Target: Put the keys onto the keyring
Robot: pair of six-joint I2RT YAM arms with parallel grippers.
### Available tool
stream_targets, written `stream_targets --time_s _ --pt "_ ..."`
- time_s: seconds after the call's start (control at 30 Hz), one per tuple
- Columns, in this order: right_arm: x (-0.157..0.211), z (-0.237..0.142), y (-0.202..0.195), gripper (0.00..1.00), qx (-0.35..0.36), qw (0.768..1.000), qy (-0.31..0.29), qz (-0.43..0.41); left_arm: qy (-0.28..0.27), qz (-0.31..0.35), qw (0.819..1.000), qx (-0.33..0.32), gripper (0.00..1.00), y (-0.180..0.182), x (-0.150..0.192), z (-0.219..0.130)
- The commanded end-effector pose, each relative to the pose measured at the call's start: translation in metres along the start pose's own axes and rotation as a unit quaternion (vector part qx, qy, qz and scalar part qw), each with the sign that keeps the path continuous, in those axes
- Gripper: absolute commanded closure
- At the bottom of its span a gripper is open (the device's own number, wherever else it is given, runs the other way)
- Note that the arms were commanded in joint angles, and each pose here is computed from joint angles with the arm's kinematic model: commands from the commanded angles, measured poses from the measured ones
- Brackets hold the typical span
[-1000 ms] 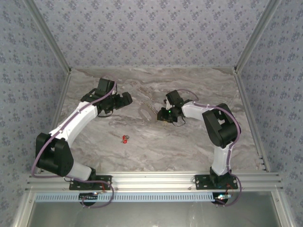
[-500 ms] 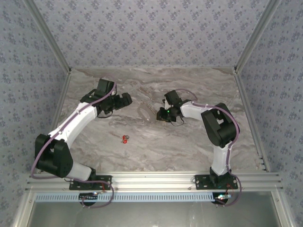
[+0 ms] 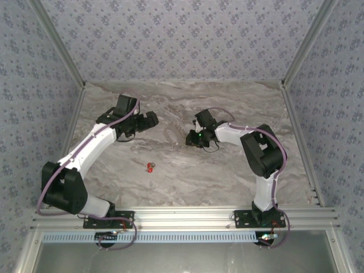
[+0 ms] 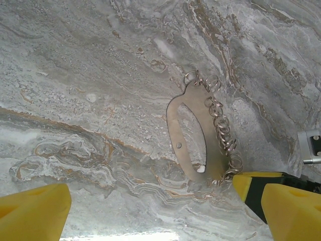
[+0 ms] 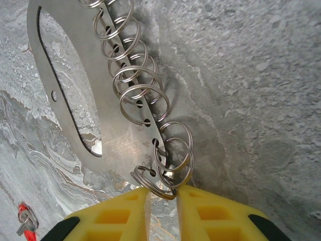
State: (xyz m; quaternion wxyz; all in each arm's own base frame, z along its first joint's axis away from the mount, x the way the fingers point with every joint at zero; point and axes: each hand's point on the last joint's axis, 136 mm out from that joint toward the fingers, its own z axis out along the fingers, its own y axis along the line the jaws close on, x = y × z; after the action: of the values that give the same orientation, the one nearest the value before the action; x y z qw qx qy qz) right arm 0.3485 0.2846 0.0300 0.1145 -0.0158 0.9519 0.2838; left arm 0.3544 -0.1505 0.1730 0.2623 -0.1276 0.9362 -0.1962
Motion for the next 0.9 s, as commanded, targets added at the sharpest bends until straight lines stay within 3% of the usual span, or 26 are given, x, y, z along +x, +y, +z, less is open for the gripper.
stream_targets --time_s 0.0,0.87 --pt "-0.005 -0.002 0.016 0.77 -0.017 1.000 -0.006 -0.008 -0.006 0.007 1.000 0.005 0.02 0.002 0.001 -0.008" --pt "-0.003 0.000 0.029 0.78 -0.030 0.999 -0.010 -0.002 -0.010 0.000 1.000 0.006 0.02 0.008 0.002 -0.010"
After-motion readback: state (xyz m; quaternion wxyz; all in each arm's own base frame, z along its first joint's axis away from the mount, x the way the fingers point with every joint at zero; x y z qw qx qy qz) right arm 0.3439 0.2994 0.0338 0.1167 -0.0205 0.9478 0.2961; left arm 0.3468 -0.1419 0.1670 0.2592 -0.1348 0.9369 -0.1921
